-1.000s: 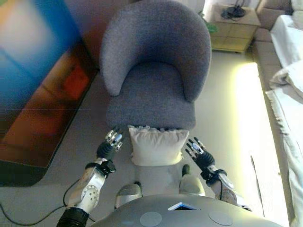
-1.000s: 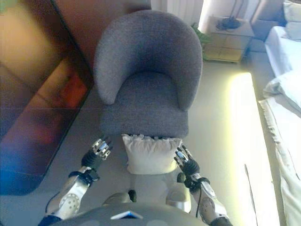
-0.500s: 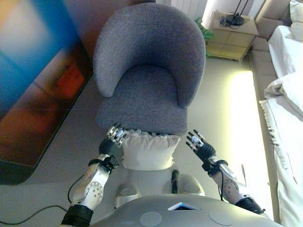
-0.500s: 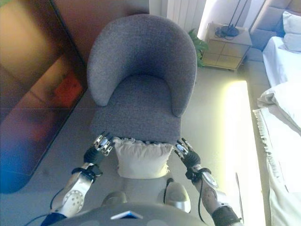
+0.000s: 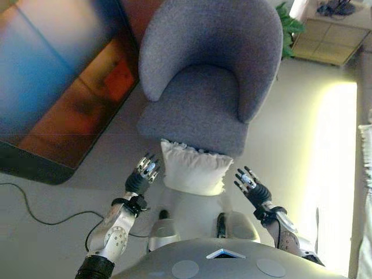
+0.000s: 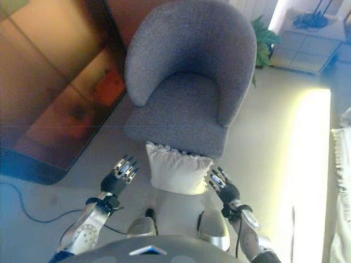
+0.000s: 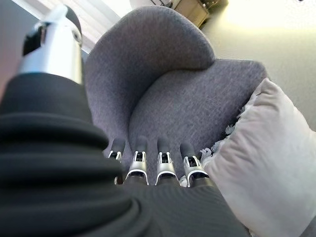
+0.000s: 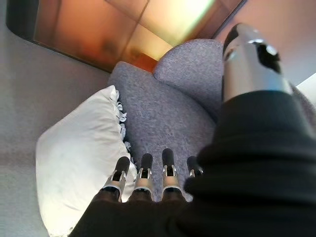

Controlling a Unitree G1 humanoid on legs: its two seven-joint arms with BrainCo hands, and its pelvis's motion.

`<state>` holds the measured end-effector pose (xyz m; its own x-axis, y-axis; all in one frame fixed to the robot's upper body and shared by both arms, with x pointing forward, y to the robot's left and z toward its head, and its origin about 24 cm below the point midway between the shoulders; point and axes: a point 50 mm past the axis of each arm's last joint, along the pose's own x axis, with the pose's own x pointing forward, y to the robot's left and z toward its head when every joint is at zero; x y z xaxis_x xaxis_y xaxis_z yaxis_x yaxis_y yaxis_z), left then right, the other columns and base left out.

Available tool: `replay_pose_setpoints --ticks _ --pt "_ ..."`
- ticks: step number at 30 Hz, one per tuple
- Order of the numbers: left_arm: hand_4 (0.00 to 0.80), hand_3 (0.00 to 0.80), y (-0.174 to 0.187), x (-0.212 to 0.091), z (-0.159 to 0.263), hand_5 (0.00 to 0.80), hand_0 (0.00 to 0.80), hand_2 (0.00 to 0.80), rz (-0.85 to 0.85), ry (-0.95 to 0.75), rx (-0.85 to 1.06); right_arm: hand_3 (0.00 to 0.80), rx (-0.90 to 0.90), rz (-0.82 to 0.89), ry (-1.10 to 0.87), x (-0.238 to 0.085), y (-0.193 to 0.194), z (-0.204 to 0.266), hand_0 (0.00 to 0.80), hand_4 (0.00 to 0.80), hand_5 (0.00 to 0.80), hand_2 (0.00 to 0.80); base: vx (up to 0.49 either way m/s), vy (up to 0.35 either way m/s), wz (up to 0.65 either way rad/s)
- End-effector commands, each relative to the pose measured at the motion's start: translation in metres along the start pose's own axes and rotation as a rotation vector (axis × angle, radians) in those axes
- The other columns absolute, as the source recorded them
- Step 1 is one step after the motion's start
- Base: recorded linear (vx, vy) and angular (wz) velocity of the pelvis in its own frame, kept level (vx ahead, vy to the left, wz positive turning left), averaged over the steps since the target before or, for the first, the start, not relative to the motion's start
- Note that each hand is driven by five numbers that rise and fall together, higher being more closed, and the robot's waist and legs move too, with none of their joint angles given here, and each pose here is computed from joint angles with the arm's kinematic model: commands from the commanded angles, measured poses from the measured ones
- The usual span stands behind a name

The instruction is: Pick up the cushion and take it to the sofa

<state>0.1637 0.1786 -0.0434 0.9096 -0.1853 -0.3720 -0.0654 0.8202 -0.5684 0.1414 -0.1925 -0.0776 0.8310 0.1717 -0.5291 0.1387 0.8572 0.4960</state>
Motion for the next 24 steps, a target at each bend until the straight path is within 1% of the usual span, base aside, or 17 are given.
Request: replay_pose_setpoints --ticks 1,3,8,13,20,24 --pt "0.000 0.000 0.005 -0.001 0.027 0.000 0.000 0.000 -0.044 -0.096 0.062 0.000 -0.001 0.107 -0.123 0.008 0.024 0.019 0.000 0.000 0.000 0.000 0.211 0.107 0.07" --pt "0.000 0.000 0.005 0.002 0.030 0.000 0.000 0.000 -0.047 -0.100 0.074 0.000 0.012 0.104 -0.132 0.009 0.025 0.020 0.000 0.000 0.000 0.000 0.229 0.132 -0.30" --pt "0.000 0.000 0.006 0.006 0.040 0.000 0.000 0.000 -0.044 -0.122 0.117 0.000 0.058 0.095 -0.131 0.007 0.026 0.018 0.000 0.000 0.000 0.000 0.245 0.134 -0.56" --pt "0.000 0.000 0.009 0.006 0.043 0.000 0.000 0.000 -0.030 -0.112 0.147 0.000 0.071 0.108 -0.128 0.010 0.032 0.012 0.000 0.000 0.000 0.000 0.158 0.121 -0.10" --pt "0.000 0.000 0.009 0.002 0.041 0.000 0.000 0.000 -0.048 -0.082 0.199 0.000 0.096 0.093 -0.163 0.016 0.036 0.015 0.000 0.000 0.000 0.000 0.082 0.178 0.08" --pt "0.000 0.000 0.014 0.000 0.042 0.000 0.000 0.000 -0.028 -0.085 0.216 0.000 0.087 0.101 -0.150 0.013 0.040 0.010 0.000 0.000 0.000 0.000 0.095 0.195 -0.24"
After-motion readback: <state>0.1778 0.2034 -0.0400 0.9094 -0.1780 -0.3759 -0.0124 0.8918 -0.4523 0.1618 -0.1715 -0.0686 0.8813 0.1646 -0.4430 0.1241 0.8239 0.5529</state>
